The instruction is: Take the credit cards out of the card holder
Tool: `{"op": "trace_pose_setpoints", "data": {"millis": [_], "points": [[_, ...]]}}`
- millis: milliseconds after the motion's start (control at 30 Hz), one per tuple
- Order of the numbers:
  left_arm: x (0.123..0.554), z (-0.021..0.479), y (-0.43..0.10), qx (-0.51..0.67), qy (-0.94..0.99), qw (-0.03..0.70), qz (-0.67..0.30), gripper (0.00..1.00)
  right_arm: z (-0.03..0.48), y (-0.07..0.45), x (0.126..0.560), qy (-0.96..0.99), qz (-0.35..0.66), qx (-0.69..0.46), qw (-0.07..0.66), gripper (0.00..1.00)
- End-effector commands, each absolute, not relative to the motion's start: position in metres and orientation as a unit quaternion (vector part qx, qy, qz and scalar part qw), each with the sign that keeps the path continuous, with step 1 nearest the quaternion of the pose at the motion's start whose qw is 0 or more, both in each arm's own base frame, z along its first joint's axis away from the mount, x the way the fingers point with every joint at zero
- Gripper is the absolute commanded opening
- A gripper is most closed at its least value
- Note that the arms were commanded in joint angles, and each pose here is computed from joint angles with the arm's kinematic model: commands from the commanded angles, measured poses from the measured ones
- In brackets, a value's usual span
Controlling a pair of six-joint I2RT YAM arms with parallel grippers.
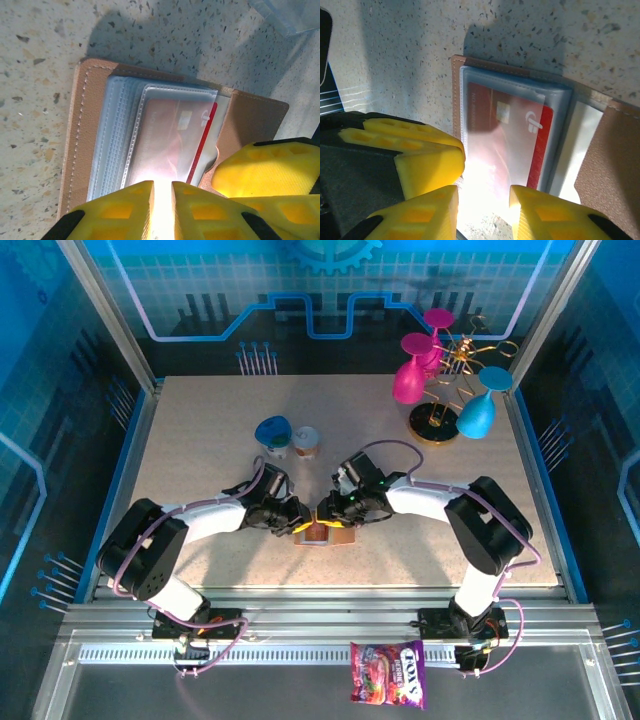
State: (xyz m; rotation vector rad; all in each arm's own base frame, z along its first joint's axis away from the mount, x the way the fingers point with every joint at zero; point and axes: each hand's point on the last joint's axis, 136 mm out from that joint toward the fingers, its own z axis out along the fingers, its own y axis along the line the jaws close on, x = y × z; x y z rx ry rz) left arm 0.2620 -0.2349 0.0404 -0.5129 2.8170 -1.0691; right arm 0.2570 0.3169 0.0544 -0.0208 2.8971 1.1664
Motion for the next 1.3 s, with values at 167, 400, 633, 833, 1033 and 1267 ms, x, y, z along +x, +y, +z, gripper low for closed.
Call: {"op": "trace_pose_setpoints", "data": {"millis": [167, 400, 633, 833, 1033, 1267], "points": [[0.253, 0.031, -0.232, -0.165, 0.926, 0.031, -0.337, 0.18, 0.042, 0.317, 0.256, 0.928, 0.374, 0.003, -0.012, 0.36], [0.254, 0.031, -0.232, -0.164, 0.927, 0.032, -0.336, 0.18, 0.033, 0.311, 0.254, 0.934, 0.356, 0.007, -0.017, 0.39], [0.254, 0.030, -0.232, -0.165, 0.928, 0.030, -0.333, 0.18, 0.029, 0.300, 0.251, 0.945, 0.326, 0.009, -0.017, 0.41], [0.256, 0.031, -0.233, -0.164, 0.927, 0.032, -0.335, 0.18, 0.033, 0.298, 0.252, 0.947, 0.321, 0.007, -0.010, 0.42], [0.258, 0.038, -0.234, -0.163, 0.926, 0.036, -0.339, 0.18, 0.046, 0.299, 0.257, 0.943, 0.332, 0.006, 0.008, 0.43], [0.260, 0.054, -0.235, -0.157, 0.925, 0.047, -0.344, 0.17, 0.054, 0.297, 0.260, 0.936, 0.351, 0.009, 0.018, 0.40]]}}
